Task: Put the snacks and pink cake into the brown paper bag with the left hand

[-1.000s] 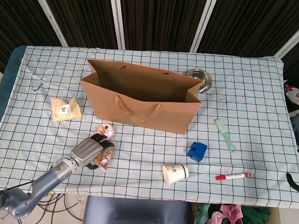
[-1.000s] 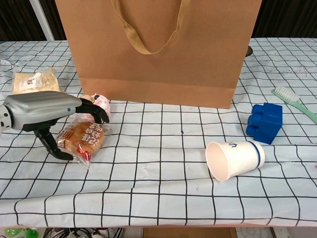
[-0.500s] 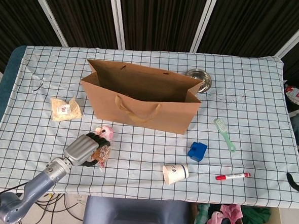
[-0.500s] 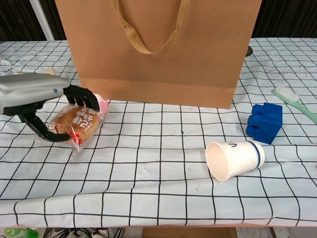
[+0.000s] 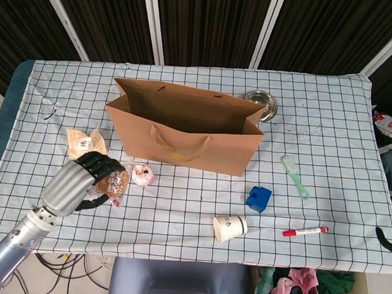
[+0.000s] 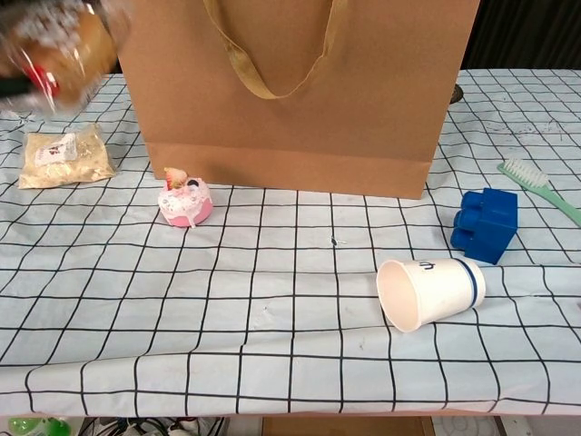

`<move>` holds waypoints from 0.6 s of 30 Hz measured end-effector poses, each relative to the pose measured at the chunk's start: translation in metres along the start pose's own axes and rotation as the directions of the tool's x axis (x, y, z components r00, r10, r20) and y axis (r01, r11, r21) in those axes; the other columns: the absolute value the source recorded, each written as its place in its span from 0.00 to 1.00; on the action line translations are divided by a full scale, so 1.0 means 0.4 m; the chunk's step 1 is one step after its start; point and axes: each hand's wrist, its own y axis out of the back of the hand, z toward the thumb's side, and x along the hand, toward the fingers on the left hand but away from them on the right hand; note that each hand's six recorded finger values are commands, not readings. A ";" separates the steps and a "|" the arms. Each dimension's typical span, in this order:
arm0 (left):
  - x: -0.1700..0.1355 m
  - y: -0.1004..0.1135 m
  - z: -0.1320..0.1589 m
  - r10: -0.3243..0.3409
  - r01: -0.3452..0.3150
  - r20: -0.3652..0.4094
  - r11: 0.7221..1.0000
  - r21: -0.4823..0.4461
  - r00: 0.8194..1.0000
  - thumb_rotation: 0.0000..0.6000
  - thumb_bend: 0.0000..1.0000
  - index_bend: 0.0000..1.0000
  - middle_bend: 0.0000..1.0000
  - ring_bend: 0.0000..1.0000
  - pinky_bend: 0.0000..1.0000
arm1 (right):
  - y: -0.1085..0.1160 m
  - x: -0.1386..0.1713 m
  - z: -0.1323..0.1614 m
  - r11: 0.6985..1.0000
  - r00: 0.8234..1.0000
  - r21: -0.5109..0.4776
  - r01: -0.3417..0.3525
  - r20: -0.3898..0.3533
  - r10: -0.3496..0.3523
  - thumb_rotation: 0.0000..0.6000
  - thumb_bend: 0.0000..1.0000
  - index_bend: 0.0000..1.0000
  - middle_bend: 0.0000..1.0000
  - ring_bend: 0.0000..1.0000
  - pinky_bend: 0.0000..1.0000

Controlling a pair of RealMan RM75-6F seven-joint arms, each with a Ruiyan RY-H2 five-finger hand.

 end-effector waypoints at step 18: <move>0.219 0.251 0.052 0.229 -0.229 0.011 0.970 0.085 0.973 1.00 0.30 0.31 0.34 0.24 0.27 | -0.009 -0.001 -0.004 1.000 1.000 0.008 -0.010 0.010 0.010 1.00 0.21 0.21 0.11 0.25 0.33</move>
